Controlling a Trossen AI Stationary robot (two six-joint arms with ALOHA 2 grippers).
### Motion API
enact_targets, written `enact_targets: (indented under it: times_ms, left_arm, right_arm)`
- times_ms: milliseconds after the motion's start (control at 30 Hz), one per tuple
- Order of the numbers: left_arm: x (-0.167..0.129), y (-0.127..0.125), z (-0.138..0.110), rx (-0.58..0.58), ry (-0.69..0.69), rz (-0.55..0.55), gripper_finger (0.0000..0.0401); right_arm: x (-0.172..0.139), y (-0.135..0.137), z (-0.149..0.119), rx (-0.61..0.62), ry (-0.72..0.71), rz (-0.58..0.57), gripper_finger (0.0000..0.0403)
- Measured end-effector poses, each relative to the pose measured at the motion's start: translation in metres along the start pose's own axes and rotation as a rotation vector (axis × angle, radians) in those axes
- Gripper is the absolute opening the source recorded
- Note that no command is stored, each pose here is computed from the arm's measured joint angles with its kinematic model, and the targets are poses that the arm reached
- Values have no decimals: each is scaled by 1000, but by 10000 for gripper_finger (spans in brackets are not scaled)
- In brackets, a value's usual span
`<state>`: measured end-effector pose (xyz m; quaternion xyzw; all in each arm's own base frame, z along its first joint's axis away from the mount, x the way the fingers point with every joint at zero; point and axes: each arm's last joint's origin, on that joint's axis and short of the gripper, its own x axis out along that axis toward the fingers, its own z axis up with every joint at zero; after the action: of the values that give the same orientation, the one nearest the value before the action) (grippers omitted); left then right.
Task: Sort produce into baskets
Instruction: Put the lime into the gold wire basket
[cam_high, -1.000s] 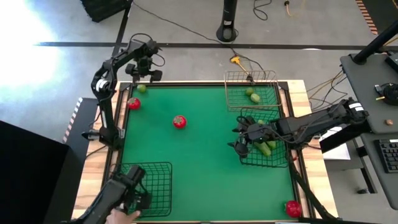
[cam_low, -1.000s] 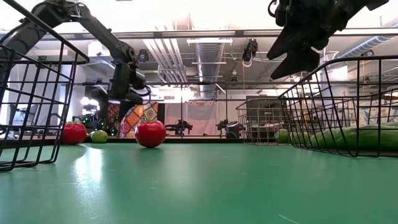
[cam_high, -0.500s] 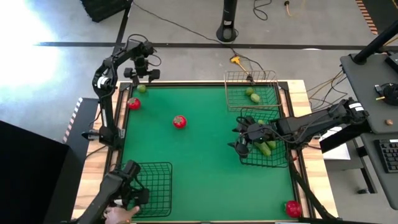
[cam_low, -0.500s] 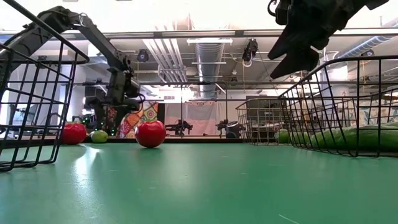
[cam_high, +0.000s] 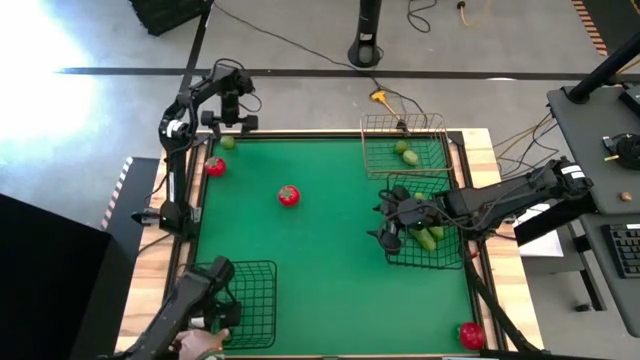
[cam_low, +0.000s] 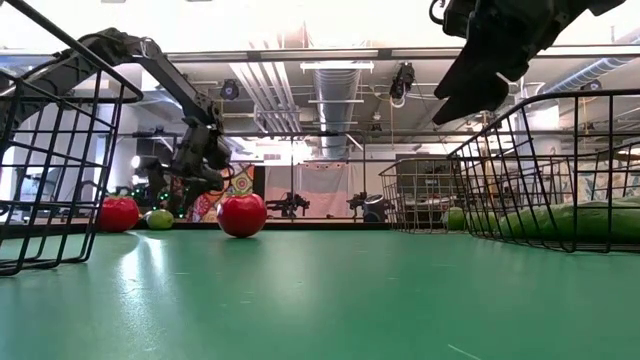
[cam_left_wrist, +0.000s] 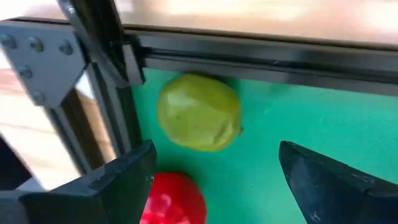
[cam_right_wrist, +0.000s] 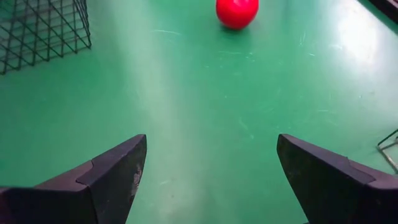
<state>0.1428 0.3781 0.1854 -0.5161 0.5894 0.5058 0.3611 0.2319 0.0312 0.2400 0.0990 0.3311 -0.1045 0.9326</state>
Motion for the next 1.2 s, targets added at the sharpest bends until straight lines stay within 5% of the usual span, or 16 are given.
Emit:
enact_targets:
  times_ms: [367,667,933,1200]
  left_arm:
    - [2,-2,2,-48,-41,13,318]
    - [17,-15,-4,-37,-82,127,318]
    - [18,-37,-7,133,-58,-88,317]
    - [11,-43,-12,194,-55,-90,317]
  right_arm:
    - [0,-2,-4,-61,38,-23,352]
    - [0,-3,-6,-66,66,-33,352]
    - [0,-3,-6,-57,66,-34,352]
    - [0,-3,-6,-46,64,-33,352]
